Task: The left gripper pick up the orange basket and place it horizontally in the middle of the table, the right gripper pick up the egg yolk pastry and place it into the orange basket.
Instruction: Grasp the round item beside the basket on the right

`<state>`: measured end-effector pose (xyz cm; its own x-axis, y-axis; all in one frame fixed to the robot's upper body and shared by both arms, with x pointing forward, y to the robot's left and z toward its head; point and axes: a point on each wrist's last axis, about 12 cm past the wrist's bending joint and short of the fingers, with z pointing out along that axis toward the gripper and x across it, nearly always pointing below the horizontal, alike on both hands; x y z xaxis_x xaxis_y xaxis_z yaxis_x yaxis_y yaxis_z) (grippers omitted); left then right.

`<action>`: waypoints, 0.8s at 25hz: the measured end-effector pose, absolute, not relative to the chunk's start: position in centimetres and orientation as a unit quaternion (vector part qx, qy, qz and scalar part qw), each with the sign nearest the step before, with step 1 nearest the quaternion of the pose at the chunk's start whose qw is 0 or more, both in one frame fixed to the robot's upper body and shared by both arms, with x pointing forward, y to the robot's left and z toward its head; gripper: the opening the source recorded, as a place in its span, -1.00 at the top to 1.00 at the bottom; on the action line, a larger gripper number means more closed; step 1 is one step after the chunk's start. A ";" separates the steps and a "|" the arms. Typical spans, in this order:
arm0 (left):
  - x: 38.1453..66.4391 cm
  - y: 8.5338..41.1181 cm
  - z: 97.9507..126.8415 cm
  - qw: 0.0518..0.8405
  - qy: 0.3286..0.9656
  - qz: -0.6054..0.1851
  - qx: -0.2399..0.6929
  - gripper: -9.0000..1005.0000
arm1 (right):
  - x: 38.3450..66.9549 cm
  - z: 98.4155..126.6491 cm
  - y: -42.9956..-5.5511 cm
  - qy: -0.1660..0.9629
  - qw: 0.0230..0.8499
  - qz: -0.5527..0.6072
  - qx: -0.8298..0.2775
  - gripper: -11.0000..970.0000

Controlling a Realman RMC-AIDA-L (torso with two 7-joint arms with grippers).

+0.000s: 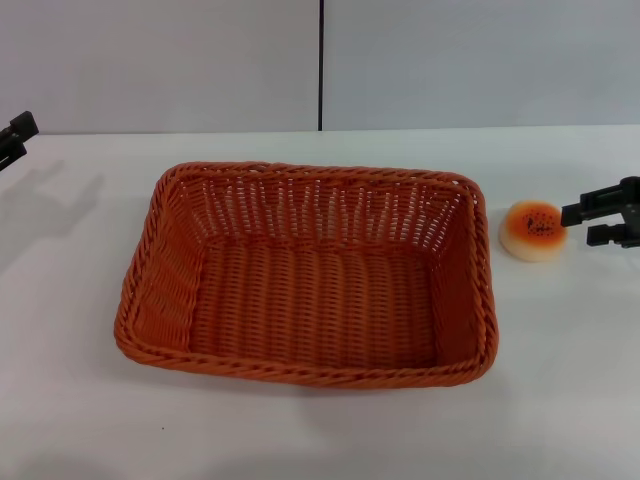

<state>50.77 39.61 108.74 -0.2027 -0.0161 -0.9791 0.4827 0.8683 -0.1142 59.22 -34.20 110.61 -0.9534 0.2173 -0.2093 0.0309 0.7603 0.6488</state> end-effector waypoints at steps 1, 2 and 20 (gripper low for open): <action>50.8 39.6 108.7 0.612 0.748 -0.204 0.156 -0.28 | 59.3 110.5 -34.1 0.929 0.138 0.338 0.067 -0.09; 50.8 39.6 108.7 0.612 0.748 -0.203 0.156 -0.28 | 59.4 110.3 -34.1 0.929 0.140 0.336 0.067 -0.09; 50.9 39.4 108.4 0.611 0.749 -0.201 0.159 -0.28 | 60.9 109.2 -32.0 0.930 0.174 0.320 0.037 -0.08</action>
<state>50.91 39.37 108.35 -0.2023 -0.0086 -0.9793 0.4836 0.8687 -0.1075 60.89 -31.95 109.24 -0.9364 0.1812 -0.3006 -0.0424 0.7918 0.6093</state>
